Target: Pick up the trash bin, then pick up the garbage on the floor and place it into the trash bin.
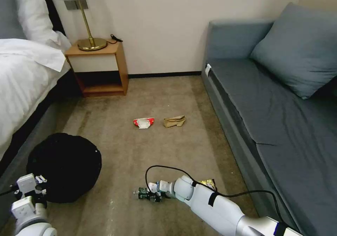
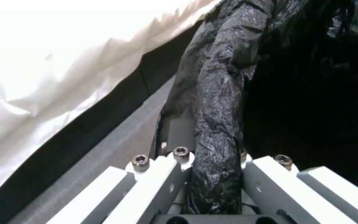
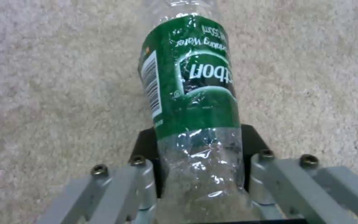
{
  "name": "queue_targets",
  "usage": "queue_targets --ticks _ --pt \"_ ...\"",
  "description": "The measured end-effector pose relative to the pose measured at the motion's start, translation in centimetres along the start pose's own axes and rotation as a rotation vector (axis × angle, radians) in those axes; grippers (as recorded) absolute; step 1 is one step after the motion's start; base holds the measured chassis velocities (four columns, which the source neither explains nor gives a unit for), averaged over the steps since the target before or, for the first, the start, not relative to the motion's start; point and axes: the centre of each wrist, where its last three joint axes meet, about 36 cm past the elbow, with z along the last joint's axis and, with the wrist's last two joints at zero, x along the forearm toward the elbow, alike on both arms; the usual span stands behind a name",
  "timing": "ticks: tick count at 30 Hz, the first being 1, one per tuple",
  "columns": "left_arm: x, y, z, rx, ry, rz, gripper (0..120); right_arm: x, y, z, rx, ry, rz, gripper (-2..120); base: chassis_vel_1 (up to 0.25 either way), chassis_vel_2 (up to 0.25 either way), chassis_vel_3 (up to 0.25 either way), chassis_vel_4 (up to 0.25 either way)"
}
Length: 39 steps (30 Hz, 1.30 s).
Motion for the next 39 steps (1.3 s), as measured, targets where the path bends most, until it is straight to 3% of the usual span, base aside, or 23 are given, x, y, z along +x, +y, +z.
queue_targets --ticks 8,14,17,21,22,27,28,30,31,34,39 --pt "0.4 0.0 -0.1 0.000 -0.001 0.001 3 1.5 -1.4 -1.2 -0.031 -0.076 0.057 28 0.000 0.000 0.000 0.000" --pt "0.8 -0.2 -0.4 -0.006 -0.012 0.006 3 4.0 -3.8 -4.3 -0.088 -0.211 0.139 28 0.000 0.000 0.000 0.000" --pt "1.0 -0.4 -0.6 -0.006 -0.016 0.012 3 5.2 -5.0 -6.9 -0.155 -0.336 0.195 28 0.000 0.000 0.000 0.000" --pt "1.5 -0.8 -0.7 -0.014 -0.020 0.020 3 7.0 -5.1 -13.0 -0.315 -0.604 0.268 28 0.000 0.000 0.000 0.000" --pt "1.5 -0.8 -0.7 -0.014 -0.020 0.020 3 7.0 -5.1 -13.0 -0.315 -0.604 0.268 28 0.000 0.000 0.000 0.000" --pt "2.1 -1.8 -1.0 -0.011 -0.022 0.042 3 7.8 -2.1 -19.9 -0.403 -0.766 0.277 28 0.000 0.000 0.000 0.000" --pt "2.1 -1.8 -1.0 -0.011 -0.022 0.042 3 7.8 -2.1 -19.9 -0.403 -0.766 0.277 28 0.000 0.000 0.000 0.000" --pt "2.2 -2.4 -1.3 -0.005 -0.029 0.050 3 7.2 0.7 -22.9 -0.479 -0.814 0.285 28 0.000 0.000 0.000 0.000" --pt "2.2 -2.4 -1.3 -0.005 -0.029 0.050 3 7.2 0.7 -22.9 -0.479 -0.814 0.285 28 0.000 0.000 0.000 0.000" --pt "2.2 -3.0 -2.0 -0.005 -0.040 0.058 3 5.8 4.7 -25.5 -0.556 -0.864 0.254 28 0.000 0.000 0.000 0.000" --pt "2.7 -3.7 -3.0 0.018 -0.041 0.067 3 3.4 7.6 -25.6 -0.566 -0.867 0.228 28 0.000 0.000 0.000 0.000"
